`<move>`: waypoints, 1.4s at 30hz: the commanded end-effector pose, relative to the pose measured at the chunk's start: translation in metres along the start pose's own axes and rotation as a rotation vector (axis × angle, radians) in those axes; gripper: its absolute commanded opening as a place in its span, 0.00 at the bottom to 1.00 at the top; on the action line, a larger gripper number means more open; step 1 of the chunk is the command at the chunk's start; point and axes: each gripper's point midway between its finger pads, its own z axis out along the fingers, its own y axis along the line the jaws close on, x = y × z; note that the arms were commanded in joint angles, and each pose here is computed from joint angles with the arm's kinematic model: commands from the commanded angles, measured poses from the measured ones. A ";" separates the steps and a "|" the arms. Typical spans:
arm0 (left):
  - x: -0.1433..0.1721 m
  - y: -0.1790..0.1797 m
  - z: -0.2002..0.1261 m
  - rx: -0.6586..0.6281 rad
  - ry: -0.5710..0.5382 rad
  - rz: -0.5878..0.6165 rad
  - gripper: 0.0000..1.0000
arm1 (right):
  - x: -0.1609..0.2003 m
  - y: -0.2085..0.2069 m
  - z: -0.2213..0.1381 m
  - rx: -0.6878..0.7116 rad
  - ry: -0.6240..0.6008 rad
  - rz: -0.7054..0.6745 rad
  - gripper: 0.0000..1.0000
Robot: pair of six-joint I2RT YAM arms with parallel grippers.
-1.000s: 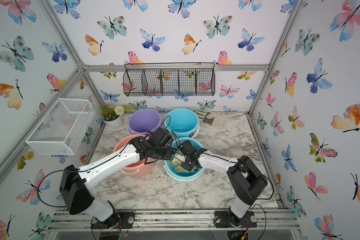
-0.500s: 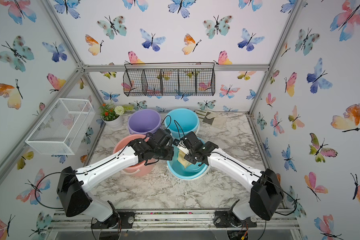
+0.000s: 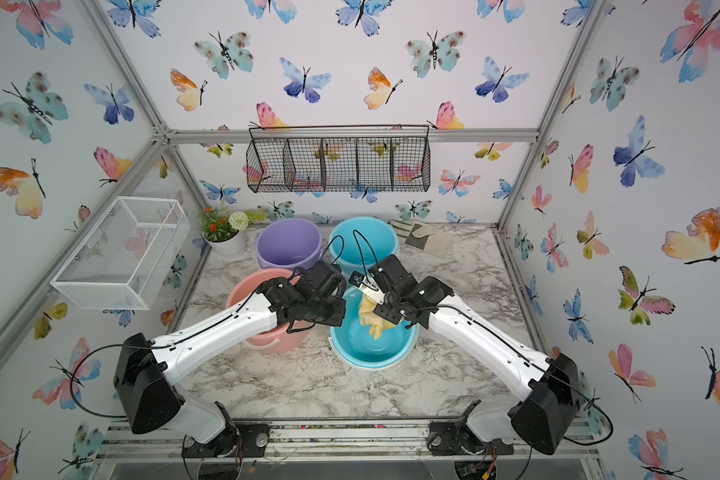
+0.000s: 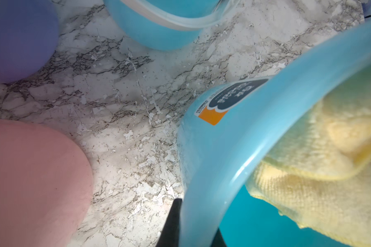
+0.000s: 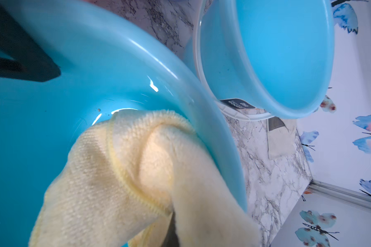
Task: Wipe the inside of the bucket with a cloth
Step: Wipe the dirt from the inside of the bucket.
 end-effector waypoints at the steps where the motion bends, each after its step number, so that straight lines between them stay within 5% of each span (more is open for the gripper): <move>1: 0.007 0.000 -0.007 -0.003 0.033 0.033 0.00 | 0.020 -0.005 0.002 0.034 0.102 -0.040 0.02; 12: -0.007 -0.013 -0.023 0.056 -0.021 0.026 0.00 | 0.067 0.033 0.038 -0.045 0.235 -0.214 0.02; 32: -0.008 -0.025 -0.033 0.126 -0.037 0.030 0.00 | 0.096 0.107 0.138 -0.264 0.336 -0.207 0.02; 42: -0.005 -0.015 -0.030 0.086 -0.042 0.027 0.00 | 0.084 0.115 0.127 -0.334 0.300 -0.138 0.02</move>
